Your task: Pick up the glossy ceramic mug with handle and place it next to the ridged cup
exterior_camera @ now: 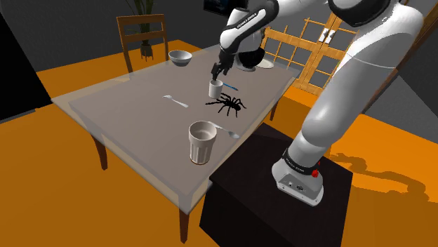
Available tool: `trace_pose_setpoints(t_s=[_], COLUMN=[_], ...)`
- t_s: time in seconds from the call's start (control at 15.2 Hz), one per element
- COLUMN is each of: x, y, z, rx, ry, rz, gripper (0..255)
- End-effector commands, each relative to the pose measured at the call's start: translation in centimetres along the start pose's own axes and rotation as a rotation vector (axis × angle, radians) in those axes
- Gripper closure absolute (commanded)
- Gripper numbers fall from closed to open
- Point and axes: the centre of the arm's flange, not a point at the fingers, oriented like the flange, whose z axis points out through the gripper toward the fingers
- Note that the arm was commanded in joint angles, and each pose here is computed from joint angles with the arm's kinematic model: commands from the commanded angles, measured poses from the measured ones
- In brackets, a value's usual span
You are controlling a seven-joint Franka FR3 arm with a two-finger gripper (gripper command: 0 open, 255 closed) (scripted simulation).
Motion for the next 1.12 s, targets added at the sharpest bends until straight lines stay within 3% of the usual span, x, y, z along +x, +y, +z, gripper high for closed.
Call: trace_pose_setpoints(t_s=[0.0,0.59,1.06], x=[1.4,5.9,6.2], y=[1.0,5.9,6.2], z=[2.0,11.7,15.4], rx=[-0.005,-0.026,-0.028], ry=[0.001,-0.001,-0.001], rz=[-0.004,-0.018,-0.018], gripper=[0,0,0])
